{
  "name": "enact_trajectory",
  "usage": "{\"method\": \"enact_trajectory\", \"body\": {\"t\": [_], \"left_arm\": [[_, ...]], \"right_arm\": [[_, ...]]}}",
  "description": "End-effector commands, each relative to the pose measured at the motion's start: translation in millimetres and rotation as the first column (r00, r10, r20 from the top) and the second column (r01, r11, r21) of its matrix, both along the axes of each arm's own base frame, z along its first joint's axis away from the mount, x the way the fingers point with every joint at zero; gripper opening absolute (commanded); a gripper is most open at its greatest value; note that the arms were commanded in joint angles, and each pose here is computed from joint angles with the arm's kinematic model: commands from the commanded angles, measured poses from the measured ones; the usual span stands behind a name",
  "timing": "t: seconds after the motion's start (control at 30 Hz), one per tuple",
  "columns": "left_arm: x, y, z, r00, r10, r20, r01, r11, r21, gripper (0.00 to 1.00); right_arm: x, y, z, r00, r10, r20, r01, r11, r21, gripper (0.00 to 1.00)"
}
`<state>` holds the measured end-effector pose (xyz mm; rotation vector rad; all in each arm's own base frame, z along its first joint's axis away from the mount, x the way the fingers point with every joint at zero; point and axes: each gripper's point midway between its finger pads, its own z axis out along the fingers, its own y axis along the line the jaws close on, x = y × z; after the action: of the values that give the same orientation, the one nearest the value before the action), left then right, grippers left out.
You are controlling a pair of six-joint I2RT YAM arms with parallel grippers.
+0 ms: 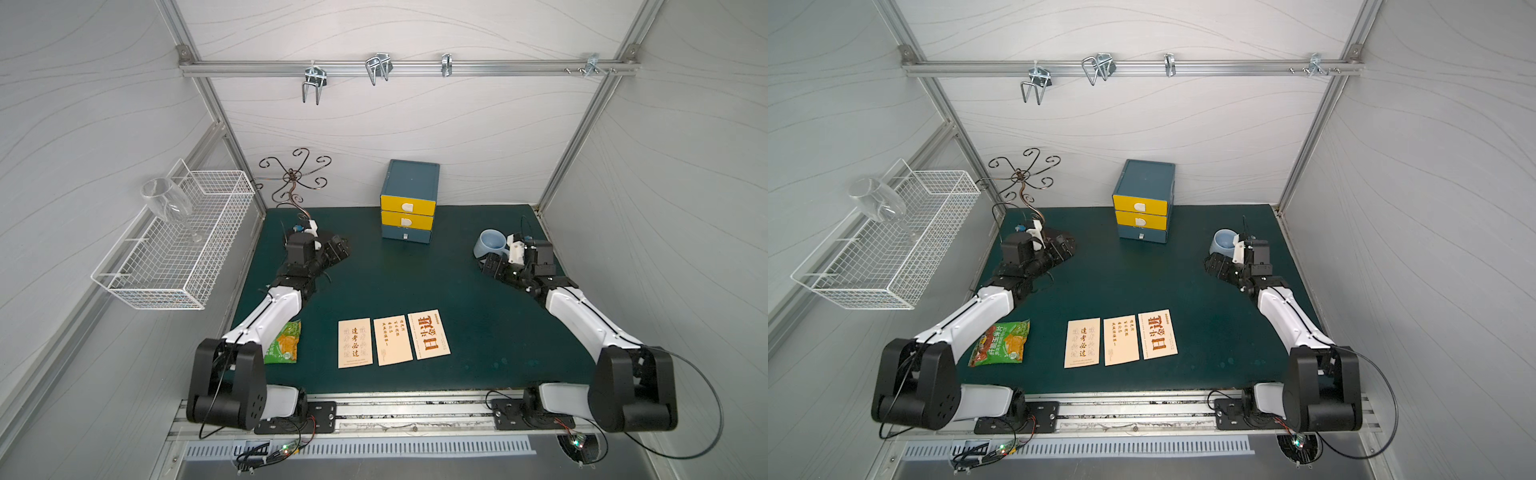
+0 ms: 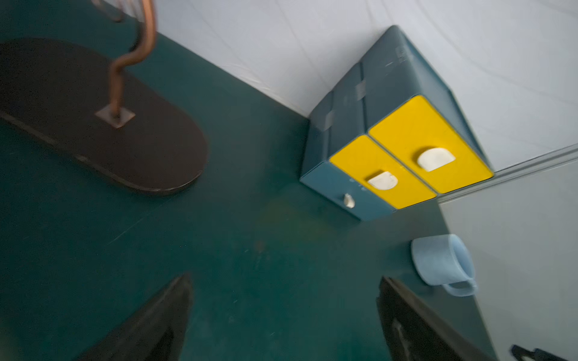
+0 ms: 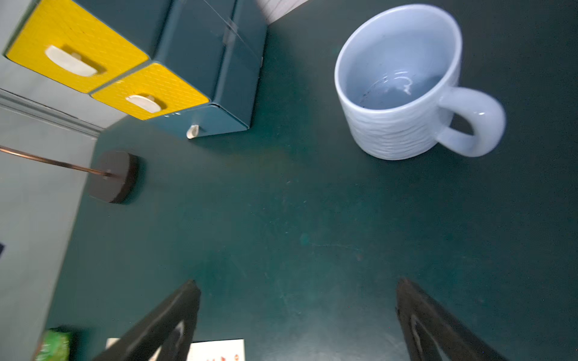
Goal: Take the postcards out of the drawer
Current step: Reset both arms
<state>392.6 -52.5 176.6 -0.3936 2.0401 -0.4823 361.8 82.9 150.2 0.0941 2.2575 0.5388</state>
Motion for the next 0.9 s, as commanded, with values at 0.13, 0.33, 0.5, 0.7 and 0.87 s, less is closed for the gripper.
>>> {"method": "enact_trajectory", "body": {"t": [0.13,0.33,0.5,0.7,0.87], "left_arm": [[-52.0,77.6,-22.0,0.965,0.219,0.145,-0.26,0.877,0.404,0.99],[-69.3,97.1,-67.9,0.944,0.326,0.043,-0.307,0.831,0.464,0.99],[-49.7,87.4,-62.0,0.963,0.252,0.096,-0.267,0.84,0.473,0.99],[-20.7,81.5,-55.1,0.968,0.187,0.166,-0.247,0.82,0.517,0.99],[-1.0,75.7,-71.4,0.976,0.13,0.174,-0.205,0.818,0.538,0.99]], "right_arm": [[2.3,-29.2,-17.1,0.962,0.081,0.262,0.018,0.936,-0.353,0.99],[6.4,-16.0,-54.0,0.971,0.111,0.21,-0.037,0.943,-0.33,0.99],[23.1,-19.0,-45.3,0.947,0.102,0.306,0.015,0.934,-0.358,0.99],[37.9,-27.5,-69.3,0.936,0.083,0.342,0.049,0.931,-0.361,0.99],[37.2,-29.1,-68.1,0.942,0.078,0.326,0.042,0.937,-0.347,0.99]]}}
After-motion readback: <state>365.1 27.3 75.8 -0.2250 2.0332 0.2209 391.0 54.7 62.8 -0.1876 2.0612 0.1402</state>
